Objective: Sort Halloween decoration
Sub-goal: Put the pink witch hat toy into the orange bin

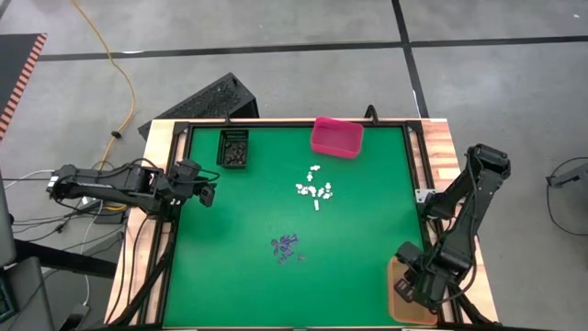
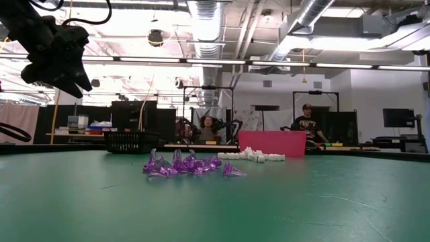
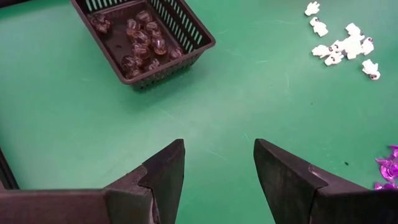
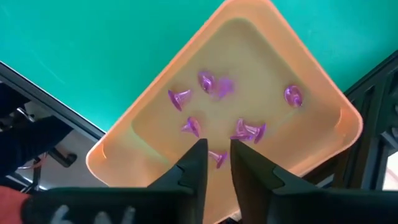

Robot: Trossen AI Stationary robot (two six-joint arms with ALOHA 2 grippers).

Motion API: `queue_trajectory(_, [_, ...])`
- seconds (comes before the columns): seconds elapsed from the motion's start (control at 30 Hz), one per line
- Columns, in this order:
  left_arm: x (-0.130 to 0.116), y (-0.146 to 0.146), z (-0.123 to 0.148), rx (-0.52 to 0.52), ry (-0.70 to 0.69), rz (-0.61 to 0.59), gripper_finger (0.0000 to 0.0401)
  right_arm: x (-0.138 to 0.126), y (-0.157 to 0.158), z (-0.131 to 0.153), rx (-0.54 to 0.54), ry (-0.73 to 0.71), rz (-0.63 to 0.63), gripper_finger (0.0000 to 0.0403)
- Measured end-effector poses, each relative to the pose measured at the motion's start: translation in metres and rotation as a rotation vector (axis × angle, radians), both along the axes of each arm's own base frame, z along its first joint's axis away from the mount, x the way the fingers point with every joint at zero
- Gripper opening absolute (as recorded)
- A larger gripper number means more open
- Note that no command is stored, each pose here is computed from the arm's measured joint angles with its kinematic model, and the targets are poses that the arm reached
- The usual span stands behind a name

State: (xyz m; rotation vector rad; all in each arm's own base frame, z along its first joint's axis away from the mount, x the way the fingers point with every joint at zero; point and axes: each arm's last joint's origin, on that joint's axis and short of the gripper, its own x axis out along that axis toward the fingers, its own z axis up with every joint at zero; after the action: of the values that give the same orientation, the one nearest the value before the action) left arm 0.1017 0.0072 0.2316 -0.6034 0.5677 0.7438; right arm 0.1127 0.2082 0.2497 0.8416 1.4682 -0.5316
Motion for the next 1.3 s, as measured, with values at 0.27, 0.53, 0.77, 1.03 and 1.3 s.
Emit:
queue_trajectory(0.27, [0.0,0.0,0.0,-0.003,0.0,-0.003,0.0183,0.014,-0.003,0.001,0.032,-0.043,0.035,0.0146])
queue_trajectory(0.53, [0.0,-0.001,-0.001,-0.036,0.007,-0.043,0.0183,0.06,-0.029,0.02,0.045,-0.171,0.143,0.0143])
queue_trajectory(0.77, [0.001,-0.002,-0.001,-0.051,0.01,-0.061,0.0183,0.1,-0.066,0.024,0.001,-0.294,0.216,0.0144])
queue_trajectory(1.03, [0.0,-0.001,-0.001,-0.025,0.012,-0.05,0.0183,0.131,-0.096,0.03,-0.101,-0.494,0.258,0.0143])
queue_trajectory(1.3, [0.0,-0.001,0.0,-0.024,0.011,-0.046,0.0183,0.15,-0.11,0.036,-0.214,-0.639,0.245,0.0137])
